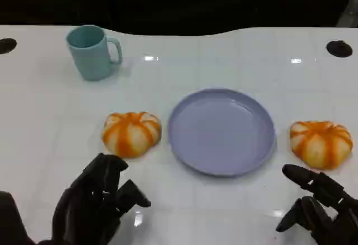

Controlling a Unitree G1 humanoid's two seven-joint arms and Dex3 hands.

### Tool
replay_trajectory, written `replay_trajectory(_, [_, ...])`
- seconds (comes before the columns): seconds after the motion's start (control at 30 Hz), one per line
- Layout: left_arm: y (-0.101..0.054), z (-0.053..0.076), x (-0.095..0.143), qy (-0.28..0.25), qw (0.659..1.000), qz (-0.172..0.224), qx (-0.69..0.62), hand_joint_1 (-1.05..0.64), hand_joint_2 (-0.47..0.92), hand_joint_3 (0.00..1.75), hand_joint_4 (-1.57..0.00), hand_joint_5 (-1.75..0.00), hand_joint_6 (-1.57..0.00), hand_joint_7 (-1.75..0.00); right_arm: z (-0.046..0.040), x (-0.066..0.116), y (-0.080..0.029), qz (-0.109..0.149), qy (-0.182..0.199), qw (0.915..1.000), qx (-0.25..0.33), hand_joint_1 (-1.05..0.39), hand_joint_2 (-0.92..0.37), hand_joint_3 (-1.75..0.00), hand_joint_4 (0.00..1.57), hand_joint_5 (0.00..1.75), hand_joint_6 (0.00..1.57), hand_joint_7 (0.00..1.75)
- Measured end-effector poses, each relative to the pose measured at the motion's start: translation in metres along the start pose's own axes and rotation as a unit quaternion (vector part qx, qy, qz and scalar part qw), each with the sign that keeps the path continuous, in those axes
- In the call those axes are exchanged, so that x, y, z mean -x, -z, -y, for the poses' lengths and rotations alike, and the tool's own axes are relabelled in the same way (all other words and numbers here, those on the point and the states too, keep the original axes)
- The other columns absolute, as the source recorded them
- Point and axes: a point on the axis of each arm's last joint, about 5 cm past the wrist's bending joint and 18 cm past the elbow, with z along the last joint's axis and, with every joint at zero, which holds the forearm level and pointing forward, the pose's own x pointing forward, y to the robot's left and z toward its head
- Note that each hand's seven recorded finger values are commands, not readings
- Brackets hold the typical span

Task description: Grasp the bread from the table and place it into the plate.

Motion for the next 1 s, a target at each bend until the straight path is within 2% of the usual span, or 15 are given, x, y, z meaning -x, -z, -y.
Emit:
replay_trajectory(0.17, [0.000,0.000,0.000,0.000,1.000,-0.003,0.000,-0.54,0.92,0.38,-0.72,-1.75,-0.62,-1.48,0.0000,0.000,0.000,0.000,0.000,1.0000,0.000,-0.75,-0.92,-0.29,0.61,1.51,0.90,0.50])
replay_trajectory(0.33, [0.000,0.000,0.000,0.000,1.000,-0.006,0.001,-0.54,0.92,0.37,-0.73,-1.75,-0.66,-1.34,0.0001,0.000,0.000,0.000,0.000,1.0000,0.000,-0.76,-0.92,-0.29,0.61,1.51,0.89,0.50])
replay_trajectory(0.5, [0.000,0.000,0.000,-0.001,1.000,-0.011,0.002,-0.54,0.92,0.36,-0.72,-1.75,-0.66,-1.30,0.0001,0.000,0.000,0.000,0.000,1.0000,0.000,-0.76,-0.92,-0.29,0.61,1.51,0.90,0.50])
replay_trajectory(0.6, [0.000,0.000,0.000,0.000,1.000,-0.012,0.003,-0.54,0.92,0.33,-0.70,-1.75,-0.64,-1.25,0.0001,0.000,0.000,0.000,0.000,1.0000,0.000,-0.76,-0.92,-0.29,0.61,1.51,0.90,0.50])
replay_trajectory(0.67, [0.000,-0.001,0.000,0.001,1.000,-0.011,0.004,-0.55,0.92,0.24,-0.62,-1.74,-0.59,-1.15,0.0001,0.000,0.000,0.000,0.000,1.0000,0.000,-0.75,-0.92,-0.29,0.61,1.51,0.89,0.49])
replay_trajectory(0.73, [-0.001,-0.001,0.000,0.017,1.000,-0.008,0.001,-0.56,0.92,0.18,-0.53,-1.55,-0.53,-0.94,-0.0001,0.000,0.000,0.000,0.000,1.0000,0.000,-0.75,-0.92,-0.30,0.60,1.51,0.89,0.49])
replay_trajectory(0.77, [-0.002,-0.002,0.000,0.029,1.000,-0.003,-0.008,-0.56,0.92,0.17,-0.51,-1.51,-0.52,-0.89,-0.0002,0.000,0.000,-0.001,-0.001,1.0000,0.000,-0.75,-0.92,-0.30,0.60,1.51,0.89,0.49])
replay_trajectory(0.9, [-0.007,-0.005,-0.002,0.061,0.996,0.025,-0.056,-0.56,0.92,0.17,-0.50,-1.46,-0.51,-0.84,-0.0004,0.000,0.000,0.000,-0.002,1.0000,-0.001,-0.74,-0.92,-0.29,0.61,1.51,0.89,0.49])
replay_trajectory(0.93, [-0.007,-0.005,-0.002,0.063,0.996,0.027,-0.059,-0.57,0.92,0.18,-0.40,-1.21,-0.44,-0.62,-0.0004,0.000,0.000,0.000,-0.002,1.0000,-0.001,-0.74,-0.92,-0.29,0.61,1.51,0.89,0.49])
replay_trajectory(1.0, [-0.010,-0.006,-0.002,0.061,0.986,0.035,-0.149,-0.57,0.92,0.19,-0.29,-0.95,-0.44,-0.33,-0.0009,-0.001,0.000,0.000,-0.003,1.0000,-0.001,-0.74,-0.92,-0.30,0.60,1.50,0.89,0.49])
